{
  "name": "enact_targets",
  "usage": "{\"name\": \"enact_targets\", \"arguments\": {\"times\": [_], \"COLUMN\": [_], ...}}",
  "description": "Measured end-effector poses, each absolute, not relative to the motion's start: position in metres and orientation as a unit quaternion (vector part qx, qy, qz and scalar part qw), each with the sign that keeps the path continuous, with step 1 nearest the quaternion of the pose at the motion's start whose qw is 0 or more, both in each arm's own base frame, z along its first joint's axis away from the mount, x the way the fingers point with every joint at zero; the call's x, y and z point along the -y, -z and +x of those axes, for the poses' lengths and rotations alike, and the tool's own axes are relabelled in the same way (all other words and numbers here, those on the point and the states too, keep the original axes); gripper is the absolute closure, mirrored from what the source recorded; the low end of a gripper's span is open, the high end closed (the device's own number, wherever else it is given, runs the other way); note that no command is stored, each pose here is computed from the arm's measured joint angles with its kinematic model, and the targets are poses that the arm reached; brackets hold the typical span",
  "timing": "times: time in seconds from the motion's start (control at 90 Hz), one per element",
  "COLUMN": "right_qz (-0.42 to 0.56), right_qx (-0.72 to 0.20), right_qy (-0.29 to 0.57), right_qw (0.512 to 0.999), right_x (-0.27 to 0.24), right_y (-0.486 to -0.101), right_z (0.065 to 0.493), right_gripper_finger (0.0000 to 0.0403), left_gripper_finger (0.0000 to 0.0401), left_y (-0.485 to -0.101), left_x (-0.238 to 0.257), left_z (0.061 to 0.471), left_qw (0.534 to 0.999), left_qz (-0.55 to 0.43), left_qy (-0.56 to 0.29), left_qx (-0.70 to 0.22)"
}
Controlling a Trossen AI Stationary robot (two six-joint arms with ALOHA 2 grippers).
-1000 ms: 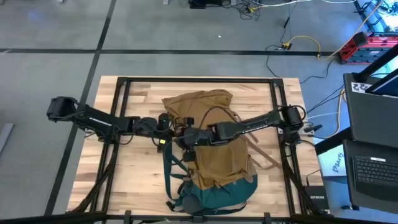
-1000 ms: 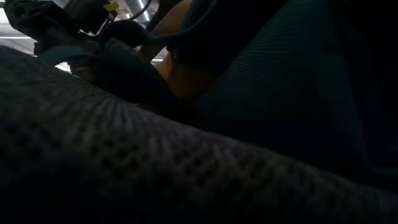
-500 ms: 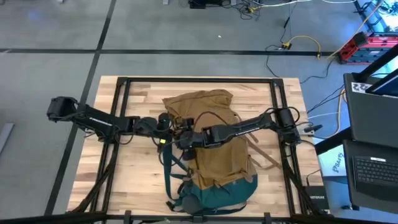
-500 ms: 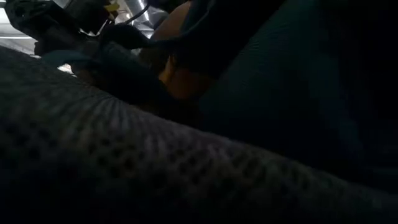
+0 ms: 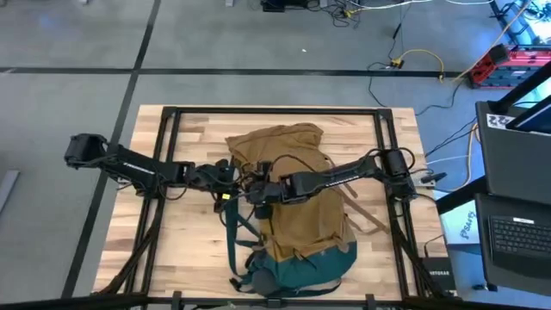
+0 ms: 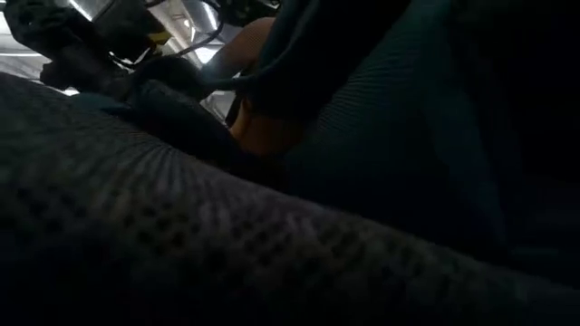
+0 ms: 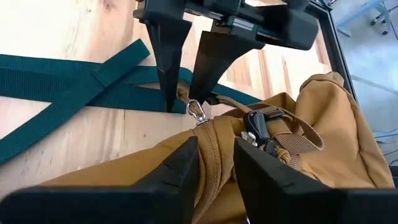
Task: Unpack backpack
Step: Open the brown backpack
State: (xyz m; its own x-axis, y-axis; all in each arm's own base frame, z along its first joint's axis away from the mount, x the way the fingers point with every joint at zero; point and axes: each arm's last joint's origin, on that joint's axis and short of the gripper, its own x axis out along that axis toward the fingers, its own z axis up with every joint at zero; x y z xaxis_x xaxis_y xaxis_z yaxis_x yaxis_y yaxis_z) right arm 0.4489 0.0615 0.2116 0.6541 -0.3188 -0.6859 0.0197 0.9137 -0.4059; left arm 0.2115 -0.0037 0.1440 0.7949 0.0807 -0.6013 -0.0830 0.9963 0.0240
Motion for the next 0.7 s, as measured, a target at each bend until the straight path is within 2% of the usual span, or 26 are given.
{"name": "enact_targets", "arguments": {"times": [0.167, 0.444, 0.567, 0.7], "right_qz": [-0.180, -0.184, -0.184, -0.187], "right_qx": [-0.384, -0.373, -0.362, -0.361], "right_qy": [0.071, 0.055, 0.050, 0.047], "right_qw": [0.903, 0.908, 0.913, 0.912], "right_x": [-0.063, -0.064, -0.065, -0.065], "right_y": [-0.214, -0.216, -0.218, -0.218], "right_z": [0.453, 0.455, 0.456, 0.456], "right_gripper_finger": [0.0308, 0.0210, 0.0181, 0.0174], "left_gripper_finger": [0.0324, 0.0397, 0.0400, 0.0401], "left_y": [-0.144, -0.144, -0.147, -0.154], "left_x": [0.003, 0.003, 0.003, 0.005], "left_z": [0.211, 0.212, 0.214, 0.219], "left_qw": [0.946, 0.948, 0.953, 0.961], "left_qz": [0.001, 0.014, 0.016, 0.019], "left_qy": [-0.055, -0.052, -0.048, -0.026], "left_qx": [-0.318, -0.315, -0.297, -0.276]}}
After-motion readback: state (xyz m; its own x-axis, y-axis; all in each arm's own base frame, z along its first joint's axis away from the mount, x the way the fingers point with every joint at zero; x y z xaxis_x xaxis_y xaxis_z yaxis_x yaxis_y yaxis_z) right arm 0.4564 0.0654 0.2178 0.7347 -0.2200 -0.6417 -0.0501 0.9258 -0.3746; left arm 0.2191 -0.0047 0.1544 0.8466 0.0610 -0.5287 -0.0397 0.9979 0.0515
